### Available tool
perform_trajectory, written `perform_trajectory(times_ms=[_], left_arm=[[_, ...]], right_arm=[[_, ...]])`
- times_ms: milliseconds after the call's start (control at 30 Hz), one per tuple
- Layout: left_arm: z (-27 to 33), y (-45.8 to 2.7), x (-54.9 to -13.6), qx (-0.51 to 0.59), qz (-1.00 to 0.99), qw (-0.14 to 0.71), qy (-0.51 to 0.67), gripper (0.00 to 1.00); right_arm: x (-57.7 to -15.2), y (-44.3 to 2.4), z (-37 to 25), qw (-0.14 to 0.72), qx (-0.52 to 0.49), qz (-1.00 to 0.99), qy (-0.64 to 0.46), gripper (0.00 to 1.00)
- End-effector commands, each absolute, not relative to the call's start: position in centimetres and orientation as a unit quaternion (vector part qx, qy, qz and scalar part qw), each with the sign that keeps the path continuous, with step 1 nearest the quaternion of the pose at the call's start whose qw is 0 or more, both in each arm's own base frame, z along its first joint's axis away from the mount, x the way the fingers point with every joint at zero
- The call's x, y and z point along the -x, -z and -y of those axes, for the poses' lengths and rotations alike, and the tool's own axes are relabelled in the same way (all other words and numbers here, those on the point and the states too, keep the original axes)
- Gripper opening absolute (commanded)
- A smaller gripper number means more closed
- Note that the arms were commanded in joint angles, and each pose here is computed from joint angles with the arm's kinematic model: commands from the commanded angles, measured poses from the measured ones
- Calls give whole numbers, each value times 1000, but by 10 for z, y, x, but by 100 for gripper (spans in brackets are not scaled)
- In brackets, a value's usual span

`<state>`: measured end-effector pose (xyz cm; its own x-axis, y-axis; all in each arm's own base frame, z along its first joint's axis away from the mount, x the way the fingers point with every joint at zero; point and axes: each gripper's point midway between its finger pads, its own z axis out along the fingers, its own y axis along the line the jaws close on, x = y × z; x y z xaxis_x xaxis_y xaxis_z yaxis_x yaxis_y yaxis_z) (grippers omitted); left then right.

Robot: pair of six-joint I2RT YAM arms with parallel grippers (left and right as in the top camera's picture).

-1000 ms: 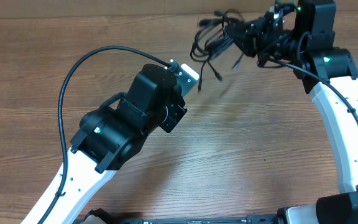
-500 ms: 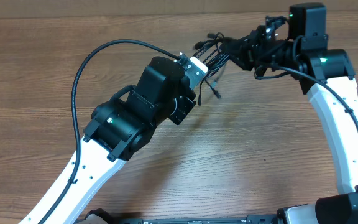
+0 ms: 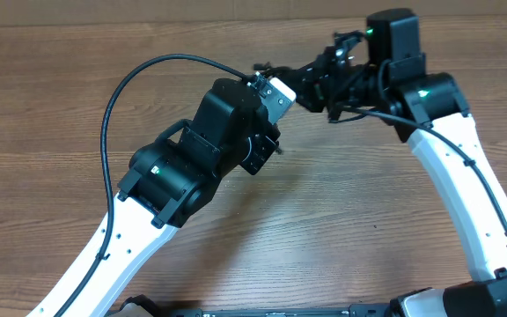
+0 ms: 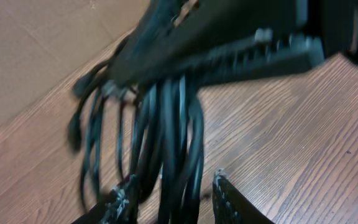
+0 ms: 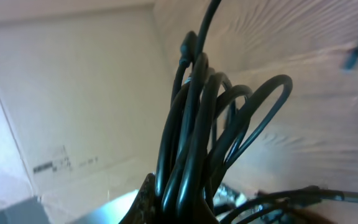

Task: Untangle cables

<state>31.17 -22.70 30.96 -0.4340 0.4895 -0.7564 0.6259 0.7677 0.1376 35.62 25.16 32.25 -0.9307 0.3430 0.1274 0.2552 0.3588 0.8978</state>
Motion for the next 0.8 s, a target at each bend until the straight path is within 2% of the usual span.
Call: perform_trajectory(times_ms=[0,33,67,300,533,600,667,700,733,767], left_arm=[[229,-301,-311,-342,-844,405,81,14],[228,-300,-311,-343,-845,402,79,7],[227,-299,-310,-344,-847,398,78,4],[222,-291,-304,-348,-855,379,71,4],[221,-287,-301,-349,-858,370,69,4],[221,-288,-301,-348,-859,370,70,4],[221,-287,-301,-347,-859,370,70,4],[221,-287,-301,-348,-859,370,70,4],[221,-287,-301,-348,-859,370,70,5],[221,-287,-301,-348,-859,370,70,4]], right_arm=[[-334,-361,-267,32,-129,-803,-581,4],[-332,-363,-270,28,-123,-802,-585,4],[-330,-365,-271,26,-119,-800,-587,4],[-353,-366,-259,77,-140,-800,-579,4],[-390,-384,-233,172,-154,-780,-582,4],[-400,-392,-227,205,-146,-773,-582,15],[-405,-400,-222,238,-121,-768,-582,37],[-406,-400,-221,243,-119,-768,-580,54],[-406,-400,-219,246,-117,-769,-579,65],[-407,-398,-218,247,-118,-770,-576,67]])
